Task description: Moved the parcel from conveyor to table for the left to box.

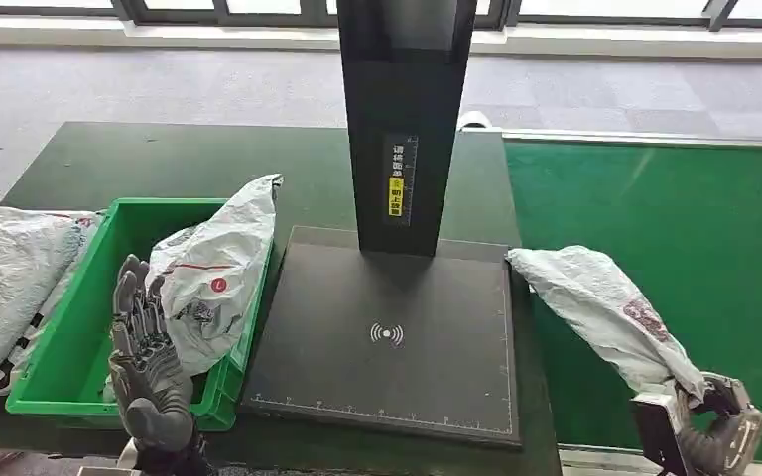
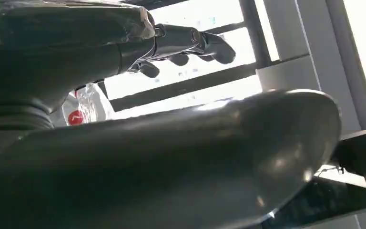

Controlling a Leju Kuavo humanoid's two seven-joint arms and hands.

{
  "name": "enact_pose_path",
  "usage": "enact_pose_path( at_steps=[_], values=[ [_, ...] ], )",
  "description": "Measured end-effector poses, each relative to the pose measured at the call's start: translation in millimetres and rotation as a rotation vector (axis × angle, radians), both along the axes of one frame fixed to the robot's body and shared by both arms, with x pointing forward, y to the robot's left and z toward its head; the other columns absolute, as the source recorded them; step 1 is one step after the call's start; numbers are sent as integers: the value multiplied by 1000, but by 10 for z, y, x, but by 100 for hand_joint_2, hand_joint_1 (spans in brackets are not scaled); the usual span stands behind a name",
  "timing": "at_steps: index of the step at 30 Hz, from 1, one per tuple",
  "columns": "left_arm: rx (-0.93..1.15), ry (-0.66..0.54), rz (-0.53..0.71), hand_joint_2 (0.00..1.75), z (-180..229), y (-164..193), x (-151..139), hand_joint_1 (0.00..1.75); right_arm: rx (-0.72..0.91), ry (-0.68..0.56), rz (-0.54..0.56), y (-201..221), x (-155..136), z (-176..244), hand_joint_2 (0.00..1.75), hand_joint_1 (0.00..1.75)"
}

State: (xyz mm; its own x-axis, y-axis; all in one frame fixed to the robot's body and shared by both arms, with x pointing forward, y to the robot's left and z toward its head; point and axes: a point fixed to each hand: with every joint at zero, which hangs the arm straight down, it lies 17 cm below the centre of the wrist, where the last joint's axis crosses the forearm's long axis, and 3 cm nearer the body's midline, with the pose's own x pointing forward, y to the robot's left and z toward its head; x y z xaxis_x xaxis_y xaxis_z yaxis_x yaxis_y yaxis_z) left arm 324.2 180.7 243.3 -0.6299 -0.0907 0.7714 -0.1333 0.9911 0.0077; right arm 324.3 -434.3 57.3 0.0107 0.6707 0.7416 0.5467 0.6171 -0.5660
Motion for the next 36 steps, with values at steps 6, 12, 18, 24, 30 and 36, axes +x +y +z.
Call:
enact_pose_path(
  at_steps=[6,12,18,24,30,36],
  values=[
    [-6,-1,7,0,9,23,-1,0,31,-83,16,136,-19,244,175,175],
    [-17,0,16,0,7,55,-2,0,67,-146,51,339,-14,423,175,175],
    [-26,13,15,0,-24,72,-60,0,102,-245,147,739,-49,794,175,175],
    [-30,22,-31,0,-55,14,-58,0,28,-386,206,1147,-259,1390,175,175],
    [-37,17,-12,0,-42,59,-21,0,84,-489,464,1968,-362,1831,175,175],
    [-37,17,4,0,-42,84,-20,0,211,-506,628,2339,-312,1927,175,175]
  ],
)
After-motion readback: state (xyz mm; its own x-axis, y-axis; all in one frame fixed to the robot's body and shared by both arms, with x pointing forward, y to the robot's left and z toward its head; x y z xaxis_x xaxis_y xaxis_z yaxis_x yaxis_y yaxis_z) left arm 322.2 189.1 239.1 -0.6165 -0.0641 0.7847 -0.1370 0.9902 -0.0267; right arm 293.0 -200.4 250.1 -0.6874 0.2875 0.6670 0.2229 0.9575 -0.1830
